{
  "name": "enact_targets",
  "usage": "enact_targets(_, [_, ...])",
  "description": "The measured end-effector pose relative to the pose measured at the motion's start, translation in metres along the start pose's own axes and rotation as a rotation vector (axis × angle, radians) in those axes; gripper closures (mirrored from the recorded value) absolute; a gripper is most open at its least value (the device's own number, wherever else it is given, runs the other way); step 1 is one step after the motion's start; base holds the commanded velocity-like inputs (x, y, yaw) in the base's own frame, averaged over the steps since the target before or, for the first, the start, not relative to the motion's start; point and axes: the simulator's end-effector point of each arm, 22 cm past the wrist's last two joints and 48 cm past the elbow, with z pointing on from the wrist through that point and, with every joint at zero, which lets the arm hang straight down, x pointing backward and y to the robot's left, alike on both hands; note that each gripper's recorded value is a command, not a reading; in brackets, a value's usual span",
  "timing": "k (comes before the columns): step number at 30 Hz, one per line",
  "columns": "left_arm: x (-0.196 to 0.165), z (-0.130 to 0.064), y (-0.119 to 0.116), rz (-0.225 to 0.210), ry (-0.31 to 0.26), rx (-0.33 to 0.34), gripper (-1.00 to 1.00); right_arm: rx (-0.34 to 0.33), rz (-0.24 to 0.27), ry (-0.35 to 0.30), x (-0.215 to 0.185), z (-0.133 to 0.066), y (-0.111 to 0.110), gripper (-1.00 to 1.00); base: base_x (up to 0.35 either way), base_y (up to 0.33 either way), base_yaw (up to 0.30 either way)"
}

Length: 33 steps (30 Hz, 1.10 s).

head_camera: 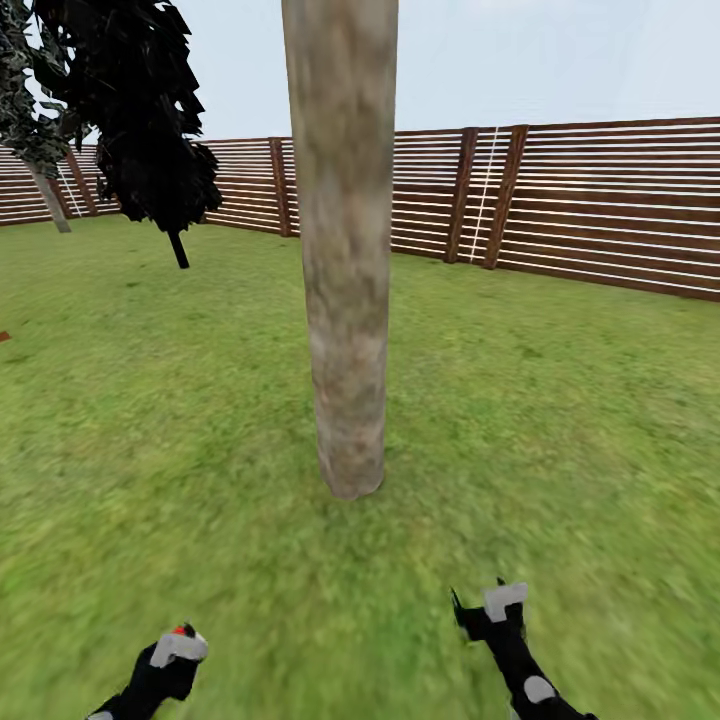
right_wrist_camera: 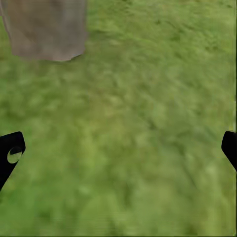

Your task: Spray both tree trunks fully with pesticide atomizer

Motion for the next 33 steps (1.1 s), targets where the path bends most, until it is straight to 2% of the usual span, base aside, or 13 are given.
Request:
enact_targets(1, [-0.027, 0.008, -0.012, 0.047, -0.019, 0.089, 1.0, -0.047, -0.067, -0.02, -0.014, 0.005, 0.005, -1.0, 0.0, 0.0, 0.0])
enact_targets(2, [-0.055, 0.014, -0.033, 0.091, -0.004, 0.232, 1.0, -0.187, -0.208, 0.015, -0.016, 0.009, 0.029, -1.0, 0.0, 0.0, 0.0])
enact_targets(3, [-0.075, 0.014, -0.048, 0.097, 0.011, 0.337, 1.0, -0.303, -0.292, 0.054, -0.019, 0.014, 0.047, -1.0, 0.0, 0.0, 0.0])
enact_targets(4, [-0.085, 0.004, -0.085, 0.281, 0.093, 0.556, 1.0, -0.578, -0.44, 0.121, -0.019, 0.007, 0.085, -1.0, 0.0, 0.0, 0.0])
enact_targets(5, [-0.077, -0.011, -0.105, 0.413, 0.175, 0.704, 1.0, -0.797, -0.541, 0.178, -0.007, -0.017, 0.11, -1.0, 0.0, 0.0, 0.0])
enact_targets(6, [-0.084, -0.021, -0.11, 0.462, 0.193, 0.78, 1.0, -0.84, -0.57, 0.168, -0.017, -0.018, 0.116, -1.0, 0.0, 0.0, 0.0])
enact_targets(8, [-0.088, -0.036, -0.115, 0.53, 0.221, 0.87, 1.0, -0.879, -0.584, 0.16, -0.026, -0.02, 0.122, -1.0, 0.0, 0.0, 0.0])
enact_targets(11, [-0.082, -0.047, -0.113, 0.619, 0.286, 0.918, 1.0, -0.963, -0.586, 0.172, -0.026, -0.033, 0.133, -1.0, 0.0, 0.0, 0.0])
enact_targets(16, [-0.079, -0.049, -0.113, 0.635, 0.299, 0.926, 1.0, -0.981, -0.582, 0.175, -0.026, -0.036, 0.137, -1.0, 0.0, 0.0, 0.0])
enact_targets(19, [-0.08, -0.048, -0.12, 0.635, 0.293, 0.929, 1.0, -1.009, -0.571, 0.158, -0.032, -0.04, 0.158, -1.0, 0.0, 0.0, 0.0])
enact_targets(20, [-0.08, -0.048, -0.128, 0.639, 0.29, 0.937, 1.0, -1.033, -0.565, 0.149, -0.036, -0.043, 0.172, 1.0, 0.0, 0.0, 0.0])
enact_targets(23, [-0.079, -0.047, -0.145, 0.663, 0.295, 0.956, 1.0, -1.086, -0.557, 0.142, -0.039, -0.053, 0.193, 1.0, 0.0, 0.0, 0.0])
enact_targets(33, [-0.089, -0.049, -0.205, 0.721, 0.269, 1.032, 1.0, -1.125, -0.544, 0.11, -0.051, -0.061, 0.221, 1.0, 0.0, 0.0, 0.0])
